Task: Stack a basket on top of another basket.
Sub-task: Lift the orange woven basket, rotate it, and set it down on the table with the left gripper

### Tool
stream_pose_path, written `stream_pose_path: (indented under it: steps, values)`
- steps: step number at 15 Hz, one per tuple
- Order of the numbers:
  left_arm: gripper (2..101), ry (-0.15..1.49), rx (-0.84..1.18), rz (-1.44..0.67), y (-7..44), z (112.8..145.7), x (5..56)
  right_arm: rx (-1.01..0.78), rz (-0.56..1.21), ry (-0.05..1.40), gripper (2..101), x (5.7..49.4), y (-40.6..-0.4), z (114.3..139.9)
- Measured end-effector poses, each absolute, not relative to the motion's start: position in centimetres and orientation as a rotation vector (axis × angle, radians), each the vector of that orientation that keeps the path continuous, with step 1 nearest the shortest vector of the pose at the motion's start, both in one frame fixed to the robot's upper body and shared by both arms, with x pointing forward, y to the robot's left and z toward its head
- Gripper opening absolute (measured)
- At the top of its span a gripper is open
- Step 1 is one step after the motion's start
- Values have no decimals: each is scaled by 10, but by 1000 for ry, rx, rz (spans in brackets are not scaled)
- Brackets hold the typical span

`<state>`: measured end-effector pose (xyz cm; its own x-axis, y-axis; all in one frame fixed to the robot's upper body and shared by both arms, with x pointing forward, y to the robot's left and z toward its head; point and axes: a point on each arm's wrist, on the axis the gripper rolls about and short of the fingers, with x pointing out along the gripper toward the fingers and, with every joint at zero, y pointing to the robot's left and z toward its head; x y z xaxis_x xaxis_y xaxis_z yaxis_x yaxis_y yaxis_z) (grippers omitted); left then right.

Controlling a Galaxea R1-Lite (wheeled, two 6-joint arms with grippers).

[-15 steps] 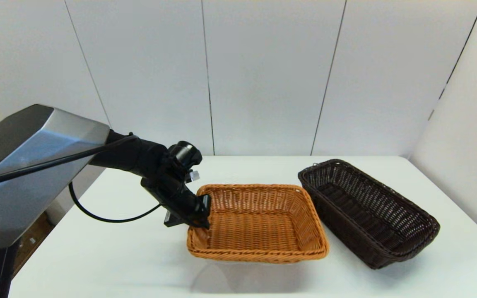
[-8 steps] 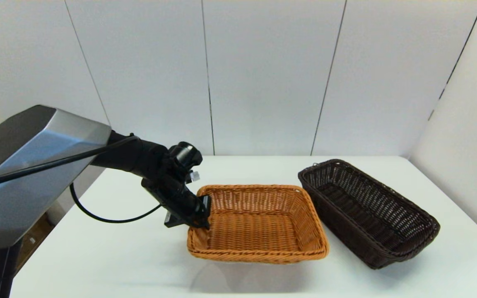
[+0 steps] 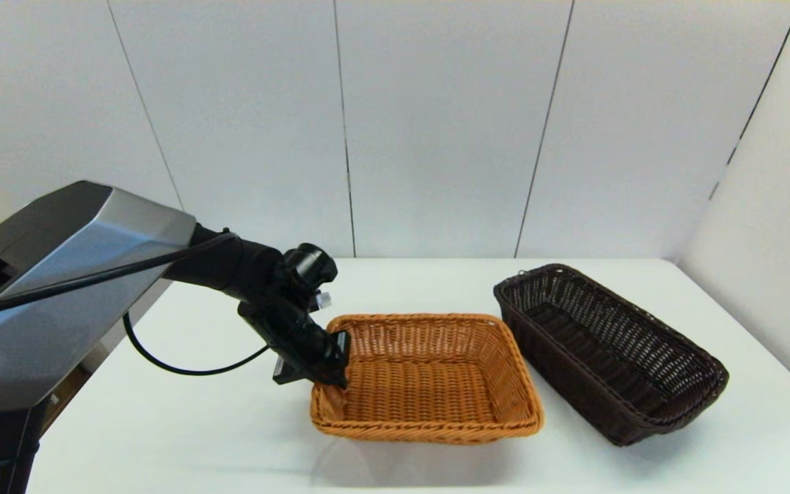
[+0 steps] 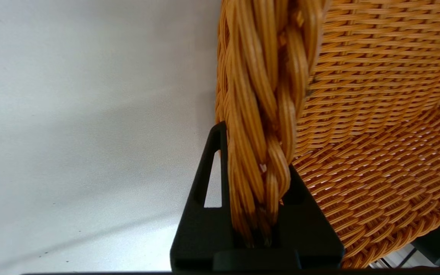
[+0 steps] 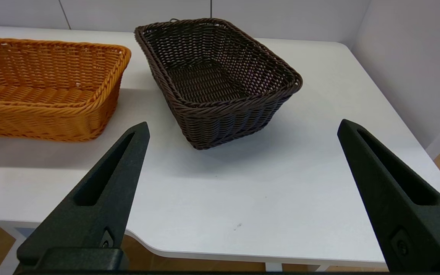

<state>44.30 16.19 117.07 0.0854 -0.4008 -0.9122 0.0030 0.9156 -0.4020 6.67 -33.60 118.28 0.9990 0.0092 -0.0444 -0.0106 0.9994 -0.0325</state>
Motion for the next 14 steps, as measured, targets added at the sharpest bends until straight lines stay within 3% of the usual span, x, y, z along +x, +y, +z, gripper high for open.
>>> stream_pose_path:
  steps: [3,7,10,14]
  values:
    - [193,1467,-337,-302,161,1169,443,-32,9,45,977,67,-336,1183]
    - [510,1459,-346,-297,160,1171,444,-32,10,45,977,67,-336,1183]
    - [659,1444,-348,-302,160,1177,444,-33,9,45,977,67,-336,1183]
    - [785,1403,-358,-308,166,1195,442,-33,9,45,977,67,-336,1183]
